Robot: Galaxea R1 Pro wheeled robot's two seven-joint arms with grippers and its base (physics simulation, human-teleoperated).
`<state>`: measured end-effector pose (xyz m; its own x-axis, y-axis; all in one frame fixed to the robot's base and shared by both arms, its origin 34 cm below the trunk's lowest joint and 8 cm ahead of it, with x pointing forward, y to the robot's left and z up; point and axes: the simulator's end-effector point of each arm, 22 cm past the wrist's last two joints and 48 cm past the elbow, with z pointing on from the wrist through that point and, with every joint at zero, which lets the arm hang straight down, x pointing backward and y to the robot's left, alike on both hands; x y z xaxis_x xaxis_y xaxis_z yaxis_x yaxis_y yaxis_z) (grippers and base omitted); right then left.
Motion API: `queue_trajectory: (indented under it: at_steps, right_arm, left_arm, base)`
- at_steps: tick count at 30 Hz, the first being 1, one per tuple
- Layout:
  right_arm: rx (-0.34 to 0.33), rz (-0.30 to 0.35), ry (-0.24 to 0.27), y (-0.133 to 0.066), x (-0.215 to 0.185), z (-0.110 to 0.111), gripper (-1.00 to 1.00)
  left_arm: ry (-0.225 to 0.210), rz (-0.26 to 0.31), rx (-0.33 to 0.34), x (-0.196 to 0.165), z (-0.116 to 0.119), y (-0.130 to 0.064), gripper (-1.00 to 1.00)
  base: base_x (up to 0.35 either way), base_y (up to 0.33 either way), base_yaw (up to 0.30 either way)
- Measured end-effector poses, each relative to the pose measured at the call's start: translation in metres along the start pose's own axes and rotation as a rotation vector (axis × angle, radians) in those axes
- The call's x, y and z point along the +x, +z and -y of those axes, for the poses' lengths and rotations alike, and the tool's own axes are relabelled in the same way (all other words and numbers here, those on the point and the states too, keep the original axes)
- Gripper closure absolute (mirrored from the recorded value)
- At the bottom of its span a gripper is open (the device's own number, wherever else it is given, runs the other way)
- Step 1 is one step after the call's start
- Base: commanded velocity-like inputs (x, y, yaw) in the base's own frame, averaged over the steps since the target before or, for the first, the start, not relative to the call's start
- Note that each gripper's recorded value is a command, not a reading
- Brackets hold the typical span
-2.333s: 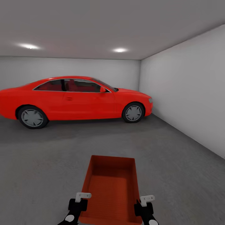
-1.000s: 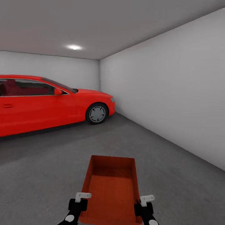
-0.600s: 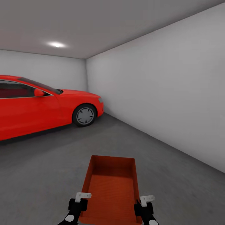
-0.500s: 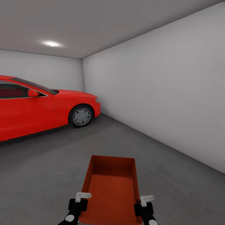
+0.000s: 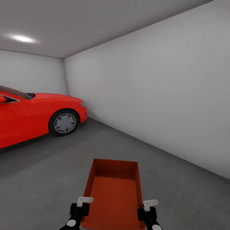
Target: Move the two storage containers from the living room to the garage. In the garage, place one container on the floor and stack the other container on top of it (either order is fine).
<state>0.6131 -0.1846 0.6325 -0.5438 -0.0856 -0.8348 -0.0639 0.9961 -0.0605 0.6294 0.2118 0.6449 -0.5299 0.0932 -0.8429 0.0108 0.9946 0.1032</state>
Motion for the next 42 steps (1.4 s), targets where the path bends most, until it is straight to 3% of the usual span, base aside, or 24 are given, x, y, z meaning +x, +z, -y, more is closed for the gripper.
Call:
queue_trajectory:
  at_steps: [17,42]
  right_arm:
    - [0.0,0.001,0.0,0.0003,-0.0006,0.0,1.0]
    - [0.0,0.001,0.0,0.0005,-0.0004,0.0,1.0]
  left_arm:
    - [0.0,0.002,0.0,-0.0006,-0.0001,0.0003,1.0]
    - [0.0,0.001,0.0,-0.0003,-0.0001,0.0005,1.0]
  base:
    - [0.318,0.045,-0.3]
    - [0.013,0.001,-0.3]
